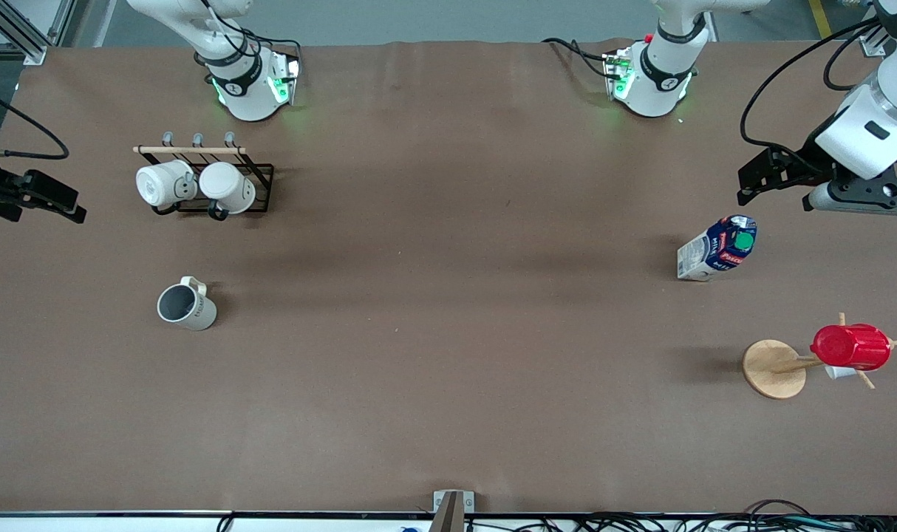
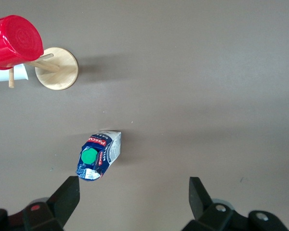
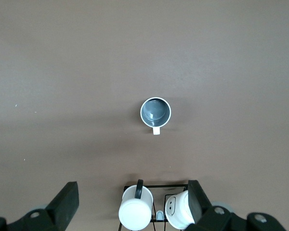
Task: Place cup and milk on table
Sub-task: 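Reach the right gripper to the mug while the left gripper reaches the milk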
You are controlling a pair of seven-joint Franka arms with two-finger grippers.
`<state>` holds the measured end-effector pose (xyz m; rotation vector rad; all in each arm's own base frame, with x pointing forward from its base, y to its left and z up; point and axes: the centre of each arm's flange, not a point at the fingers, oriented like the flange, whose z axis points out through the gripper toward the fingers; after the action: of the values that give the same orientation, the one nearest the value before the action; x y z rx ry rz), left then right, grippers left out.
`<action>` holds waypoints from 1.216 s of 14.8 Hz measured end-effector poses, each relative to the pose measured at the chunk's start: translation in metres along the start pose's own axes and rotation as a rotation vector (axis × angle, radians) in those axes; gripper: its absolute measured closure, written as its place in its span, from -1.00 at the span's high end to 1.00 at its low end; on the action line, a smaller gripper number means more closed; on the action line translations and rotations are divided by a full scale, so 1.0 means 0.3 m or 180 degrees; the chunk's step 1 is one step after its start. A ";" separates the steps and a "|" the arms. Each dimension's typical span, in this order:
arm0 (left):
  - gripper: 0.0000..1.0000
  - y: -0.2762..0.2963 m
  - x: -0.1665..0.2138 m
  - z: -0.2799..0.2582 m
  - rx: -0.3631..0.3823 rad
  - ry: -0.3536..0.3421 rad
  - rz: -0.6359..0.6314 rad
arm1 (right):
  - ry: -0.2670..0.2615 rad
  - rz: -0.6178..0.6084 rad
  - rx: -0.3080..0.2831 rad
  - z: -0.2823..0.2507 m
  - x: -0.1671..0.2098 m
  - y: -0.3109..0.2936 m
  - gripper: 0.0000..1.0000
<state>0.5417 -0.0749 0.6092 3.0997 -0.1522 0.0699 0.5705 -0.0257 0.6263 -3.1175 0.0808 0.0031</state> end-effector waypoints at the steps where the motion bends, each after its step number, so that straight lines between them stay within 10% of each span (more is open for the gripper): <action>1: 1.00 0.000 0.000 -0.001 0.0000 0.0002 0.0000 | 0.0000 0.0000 0.0000 0.000 0.000 0.000 1.00; 12: 1.00 -0.004 -0.005 -0.007 0.0001 -0.0037 -0.0013 | -0.0100 -0.0127 -0.0006 0.058 0.004 0.061 1.00; 18: 1.00 -0.044 -0.013 0.040 0.0002 -0.0161 -0.0066 | 0.0002 -0.0060 -0.0035 0.580 0.076 0.147 1.00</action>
<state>0.5395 -0.0620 0.5965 3.1045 -0.1216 -0.0089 0.5908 -0.0669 0.4513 -3.1291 0.0515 0.0022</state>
